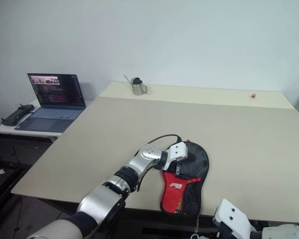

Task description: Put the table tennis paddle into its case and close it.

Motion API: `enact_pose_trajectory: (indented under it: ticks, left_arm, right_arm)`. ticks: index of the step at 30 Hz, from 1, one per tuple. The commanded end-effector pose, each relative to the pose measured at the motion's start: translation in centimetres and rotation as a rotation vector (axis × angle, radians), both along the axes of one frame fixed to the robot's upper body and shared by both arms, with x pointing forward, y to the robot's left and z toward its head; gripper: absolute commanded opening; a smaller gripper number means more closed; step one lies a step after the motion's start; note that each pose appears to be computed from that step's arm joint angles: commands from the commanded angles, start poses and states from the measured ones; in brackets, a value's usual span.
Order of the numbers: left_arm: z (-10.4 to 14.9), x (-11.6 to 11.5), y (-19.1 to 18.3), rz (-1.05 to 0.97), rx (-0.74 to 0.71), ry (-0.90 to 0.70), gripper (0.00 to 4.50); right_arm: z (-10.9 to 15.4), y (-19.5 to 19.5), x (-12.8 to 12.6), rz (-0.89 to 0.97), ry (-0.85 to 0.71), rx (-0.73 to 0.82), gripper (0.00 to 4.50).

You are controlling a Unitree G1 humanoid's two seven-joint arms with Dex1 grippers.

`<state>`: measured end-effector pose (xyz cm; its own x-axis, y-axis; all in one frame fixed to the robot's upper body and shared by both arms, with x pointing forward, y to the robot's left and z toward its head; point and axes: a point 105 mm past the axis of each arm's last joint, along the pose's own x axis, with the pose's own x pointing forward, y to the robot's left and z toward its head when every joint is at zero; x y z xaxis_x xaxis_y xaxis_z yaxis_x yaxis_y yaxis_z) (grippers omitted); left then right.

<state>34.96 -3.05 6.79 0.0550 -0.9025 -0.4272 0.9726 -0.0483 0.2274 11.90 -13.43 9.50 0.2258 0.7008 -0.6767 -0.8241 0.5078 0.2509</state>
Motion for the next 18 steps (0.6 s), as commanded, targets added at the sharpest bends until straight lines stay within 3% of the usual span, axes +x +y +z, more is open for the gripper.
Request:
enact_pose_trajectory:
  ticks: [1,6,10,18]
  left_arm:
    - [-4.8,-1.4,1.8,0.013,0.160,0.093,4.50]
    - [-4.9,-1.5,1.9,0.019,0.155,0.096,4.50]
    - [-4.9,-1.5,2.1,0.024,0.147,0.102,4.50]
    - [-4.4,-1.3,3.1,0.051,0.095,0.115,4.50]
  right_arm:
    - [0.7,0.6,-0.4,0.056,-0.013,0.016,2.68]
    - [1.3,0.7,-0.1,0.085,-0.032,0.024,4.38]
    - [2.3,0.6,1.2,0.073,-0.085,0.048,4.45]
    - [4.9,-1.4,8.2,-0.052,-0.306,0.112,4.45]
